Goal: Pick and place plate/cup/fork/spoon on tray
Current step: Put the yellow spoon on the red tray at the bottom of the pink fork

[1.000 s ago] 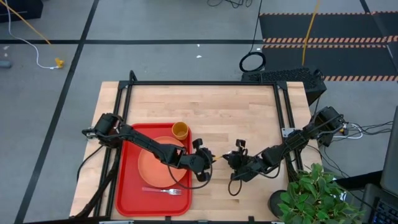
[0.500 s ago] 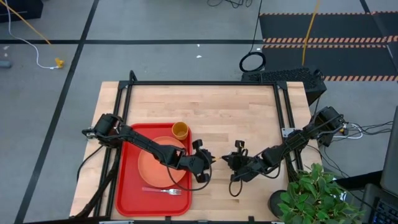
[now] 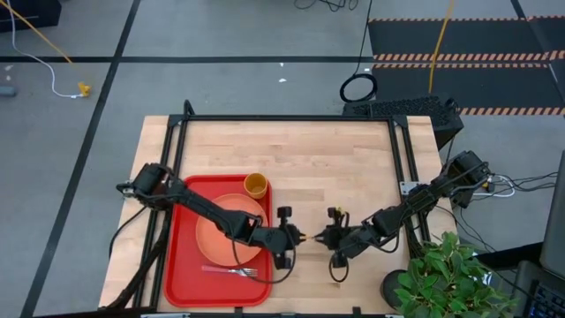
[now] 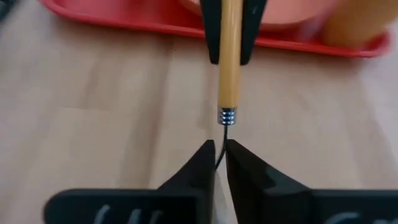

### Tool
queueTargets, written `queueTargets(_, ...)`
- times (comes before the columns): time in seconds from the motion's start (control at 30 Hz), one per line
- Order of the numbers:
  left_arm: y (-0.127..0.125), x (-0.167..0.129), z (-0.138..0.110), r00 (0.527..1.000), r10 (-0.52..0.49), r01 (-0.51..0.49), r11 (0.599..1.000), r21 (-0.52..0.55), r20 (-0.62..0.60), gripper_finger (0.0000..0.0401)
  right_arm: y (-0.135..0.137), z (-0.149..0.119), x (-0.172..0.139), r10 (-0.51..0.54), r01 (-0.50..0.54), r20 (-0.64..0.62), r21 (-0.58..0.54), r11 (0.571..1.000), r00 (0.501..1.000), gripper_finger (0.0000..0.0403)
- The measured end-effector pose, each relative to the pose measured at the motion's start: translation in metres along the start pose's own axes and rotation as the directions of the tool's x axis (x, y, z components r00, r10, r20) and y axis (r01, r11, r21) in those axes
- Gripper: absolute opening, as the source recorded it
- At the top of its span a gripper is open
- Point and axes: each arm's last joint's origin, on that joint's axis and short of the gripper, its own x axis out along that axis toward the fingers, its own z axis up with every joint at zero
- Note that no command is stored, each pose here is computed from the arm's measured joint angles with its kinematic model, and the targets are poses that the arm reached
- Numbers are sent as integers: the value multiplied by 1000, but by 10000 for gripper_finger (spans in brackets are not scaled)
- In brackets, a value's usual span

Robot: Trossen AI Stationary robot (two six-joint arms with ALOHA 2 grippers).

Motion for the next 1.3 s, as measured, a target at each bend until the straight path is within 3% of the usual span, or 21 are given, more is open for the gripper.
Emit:
queueTargets(0.27, -22, -8, 7, 993, -80, 62, 978, 201, 86, 27, 6, 11, 0, 204, -205, 76, 16, 979, 976, 88)
queueTargets(0.43, -32, -12, 6, 988, -127, 93, 943, 320, 88, 27, 9, 13, -1, 332, -334, 73, 24, 942, 941, 105)
queueTargets(0.63, -39, -15, 7, 976, -191, 131, 895, 427, 101, 27, 7, 17, 0, 407, -412, 91, 48, 910, 909, 116)
queueTargets(1.0, -43, -17, 13, 947, -278, 119, 771, 625, 162, 28, -2, 23, 3, 584, -599, 151, 84, 796, 798, 116)
queueTargets(1.2, -42, -17, 15, 945, -276, 65, 687, 723, 178, 30, -6, 13, 3, 609, -633, 194, 102, 767, 769, 116)
queueTargets(1.3, -40, -16, 16, 943, -276, 50, 669, 742, 185, 30, -8, 9, 3, 623, -649, 200, 106, 753, 756, 116)
